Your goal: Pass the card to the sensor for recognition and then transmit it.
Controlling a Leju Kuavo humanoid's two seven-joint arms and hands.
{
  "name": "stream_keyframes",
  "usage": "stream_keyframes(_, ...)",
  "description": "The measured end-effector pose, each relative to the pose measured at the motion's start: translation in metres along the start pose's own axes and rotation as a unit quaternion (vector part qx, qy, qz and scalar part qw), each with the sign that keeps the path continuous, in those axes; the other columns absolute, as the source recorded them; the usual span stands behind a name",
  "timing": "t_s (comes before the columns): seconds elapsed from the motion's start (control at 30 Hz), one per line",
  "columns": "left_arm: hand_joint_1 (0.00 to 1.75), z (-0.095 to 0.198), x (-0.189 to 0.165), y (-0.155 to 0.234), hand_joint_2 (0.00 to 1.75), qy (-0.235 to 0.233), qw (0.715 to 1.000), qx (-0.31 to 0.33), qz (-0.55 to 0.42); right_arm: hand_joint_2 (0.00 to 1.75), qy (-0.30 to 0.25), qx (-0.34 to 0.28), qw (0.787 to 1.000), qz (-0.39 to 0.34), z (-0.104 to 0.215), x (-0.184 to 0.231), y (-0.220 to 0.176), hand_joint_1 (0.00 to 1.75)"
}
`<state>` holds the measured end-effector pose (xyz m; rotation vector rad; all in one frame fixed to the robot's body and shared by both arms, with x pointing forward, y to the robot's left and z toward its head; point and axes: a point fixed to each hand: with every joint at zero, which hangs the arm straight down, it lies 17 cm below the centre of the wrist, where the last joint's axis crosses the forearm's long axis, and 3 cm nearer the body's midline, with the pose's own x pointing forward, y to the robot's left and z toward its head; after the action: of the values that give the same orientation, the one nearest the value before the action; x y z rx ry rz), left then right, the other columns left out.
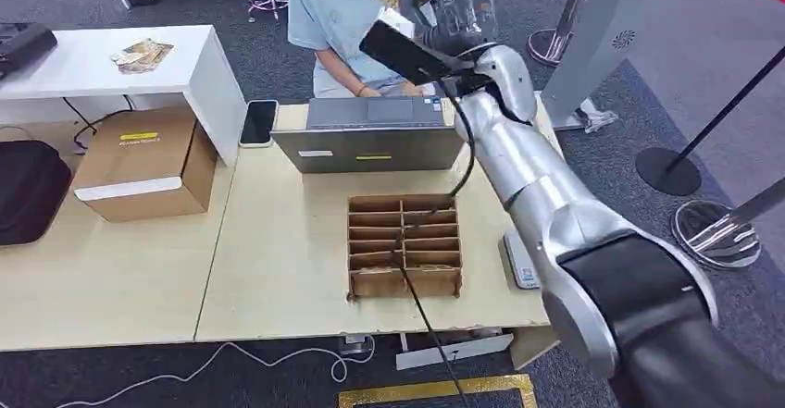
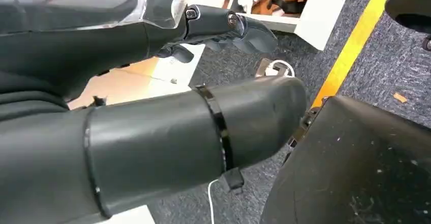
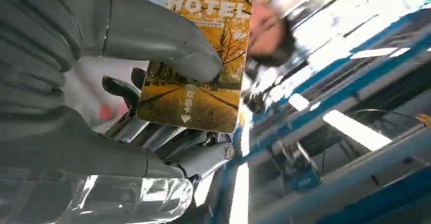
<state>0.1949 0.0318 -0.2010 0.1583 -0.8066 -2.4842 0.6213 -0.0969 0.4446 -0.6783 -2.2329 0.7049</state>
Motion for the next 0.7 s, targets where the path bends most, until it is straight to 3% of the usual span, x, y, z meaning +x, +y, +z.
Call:
stream_keyframes(0.1, 0.0, 0.0, -0.002, -0.001, 0.0, 0.002, 1.0, -0.001, -0.012, 1.75, 0.018, 0.002, 0.985, -0.169, 0.035, -0.019, 0.0, 1.75)
stream_keyframes(0.23, 0.0, 0.0, -0.005, 0.001, 0.0, 0.01, 1.0, 0.004, -0.024, 1.75, 0.021, -0.004, 0.961, -0.277, 0.077, -0.039, -0.015, 1.75)
stream_keyframes(0.5, 0.0, -0.001, -0.011, 0.009, 0.0, 0.023, 0.998, 0.023, -0.057, 1.75, 0.038, 0.015, 0.922, -0.385, 0.163, -0.068, -0.02, 1.75)
stream_keyframes(0.7, 0.0, 0.0, -0.016, 0.009, 0.0, 0.035, 0.997, 0.022, -0.069, 1.75, 0.092, 0.007, 0.917, -0.389, 0.204, -0.104, -0.025, 1.75)
